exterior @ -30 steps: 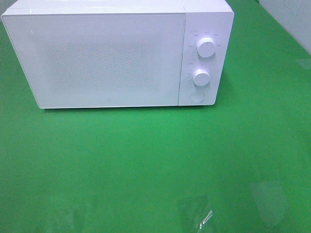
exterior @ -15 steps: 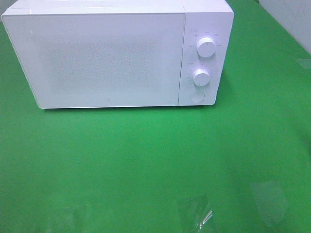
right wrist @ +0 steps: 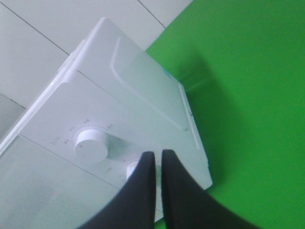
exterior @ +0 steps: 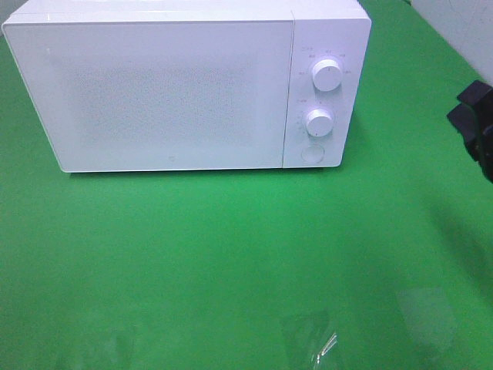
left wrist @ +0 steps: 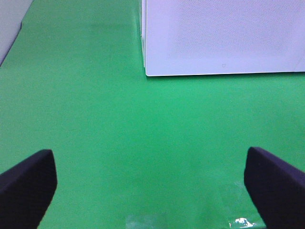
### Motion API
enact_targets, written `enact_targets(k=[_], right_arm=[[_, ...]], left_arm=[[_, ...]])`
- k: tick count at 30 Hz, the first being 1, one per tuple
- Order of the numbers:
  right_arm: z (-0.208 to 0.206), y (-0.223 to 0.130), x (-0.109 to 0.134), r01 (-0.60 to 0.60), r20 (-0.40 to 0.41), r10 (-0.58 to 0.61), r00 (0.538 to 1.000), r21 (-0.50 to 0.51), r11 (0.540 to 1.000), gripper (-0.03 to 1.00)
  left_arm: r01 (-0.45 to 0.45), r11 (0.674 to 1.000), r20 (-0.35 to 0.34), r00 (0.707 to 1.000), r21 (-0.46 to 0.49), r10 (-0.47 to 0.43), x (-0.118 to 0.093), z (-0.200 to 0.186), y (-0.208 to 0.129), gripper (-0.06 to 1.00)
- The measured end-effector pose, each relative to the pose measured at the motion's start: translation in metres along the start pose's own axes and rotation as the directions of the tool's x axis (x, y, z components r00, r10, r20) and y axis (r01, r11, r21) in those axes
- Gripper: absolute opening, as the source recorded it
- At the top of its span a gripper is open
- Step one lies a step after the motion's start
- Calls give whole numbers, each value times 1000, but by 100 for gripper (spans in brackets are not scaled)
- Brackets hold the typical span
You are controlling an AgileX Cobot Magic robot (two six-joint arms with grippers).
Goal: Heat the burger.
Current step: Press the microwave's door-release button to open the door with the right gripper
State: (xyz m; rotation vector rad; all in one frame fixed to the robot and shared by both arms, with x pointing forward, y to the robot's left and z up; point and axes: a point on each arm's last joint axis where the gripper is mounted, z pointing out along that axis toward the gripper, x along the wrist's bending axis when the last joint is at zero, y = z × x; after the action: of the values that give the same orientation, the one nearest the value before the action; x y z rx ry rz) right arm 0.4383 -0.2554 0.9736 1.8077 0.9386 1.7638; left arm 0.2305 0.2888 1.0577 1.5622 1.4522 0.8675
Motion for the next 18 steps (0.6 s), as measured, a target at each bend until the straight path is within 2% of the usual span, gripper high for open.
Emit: enact_targets(k=[1, 2, 3, 5, 6, 7, 8, 9, 10, 11, 12, 13, 14, 16, 17, 18], right_arm=[[0, 0, 0, 0, 0, 0, 1000, 0, 1000, 4], [3, -9, 2, -58, 3, 58, 998, 8, 998, 1], [3, -9, 2, -58, 3, 58, 998, 8, 998, 1], [7, -25, 3, -163, 16, 163, 986, 33, 986, 0], [7, -25, 3, -163, 16, 163, 986, 33, 986, 0], [9, -35, 3, -255, 35, 254, 967, 48, 966, 0], [9, -35, 3, -255, 35, 254, 967, 48, 966, 0], [10, -44, 3, -332, 50, 329, 943, 64, 941, 0], [10, -44, 3, -332, 50, 329, 943, 64, 941, 0], [11, -54, 2, -435, 72, 430, 900, 81, 897, 0], [11, -54, 2, -435, 72, 430, 900, 81, 897, 0], [12, -63, -1, -527, 107, 518, 849, 94, 845, 0], [12, -63, -1, -527, 107, 518, 849, 94, 845, 0], [15, -74, -2, -610, 146, 594, 791, 102, 786, 0], [15, -74, -2, -610, 146, 594, 791, 102, 786, 0], [20, -80, 0, -634, 156, 616, 772, 111, 765, 0]], left_arm=[[0, 1000, 0, 1000, 0, 0, 0, 0, 0, 99], [0, 1000, 0, 1000, 0, 0, 0, 0, 0, 99], [0, 1000, 0, 1000, 0, 0, 0, 0, 0, 99], [0, 1000, 0, 1000, 0, 0, 0, 0, 0, 99], [0, 1000, 0, 1000, 0, 0, 0, 0, 0, 99], [0, 1000, 0, 1000, 0, 0, 0, 0, 0, 99], [0, 1000, 0, 1000, 0, 0, 0, 0, 0, 99], [0, 1000, 0, 1000, 0, 0, 0, 0, 0, 99], [0, 1000, 0, 1000, 0, 0, 0, 0, 0, 99], [0, 1000, 0, 1000, 0, 0, 0, 0, 0, 99], [0, 1000, 0, 1000, 0, 0, 0, 0, 0, 99], [0, 1000, 0, 1000, 0, 0, 0, 0, 0, 99], [0, 1000, 0, 1000, 0, 0, 0, 0, 0, 99], [0, 1000, 0, 1000, 0, 0, 0, 0, 0, 99], [0, 1000, 0, 1000, 0, 0, 0, 0, 0, 99], [0, 1000, 0, 1000, 0, 0, 0, 0, 0, 99]])
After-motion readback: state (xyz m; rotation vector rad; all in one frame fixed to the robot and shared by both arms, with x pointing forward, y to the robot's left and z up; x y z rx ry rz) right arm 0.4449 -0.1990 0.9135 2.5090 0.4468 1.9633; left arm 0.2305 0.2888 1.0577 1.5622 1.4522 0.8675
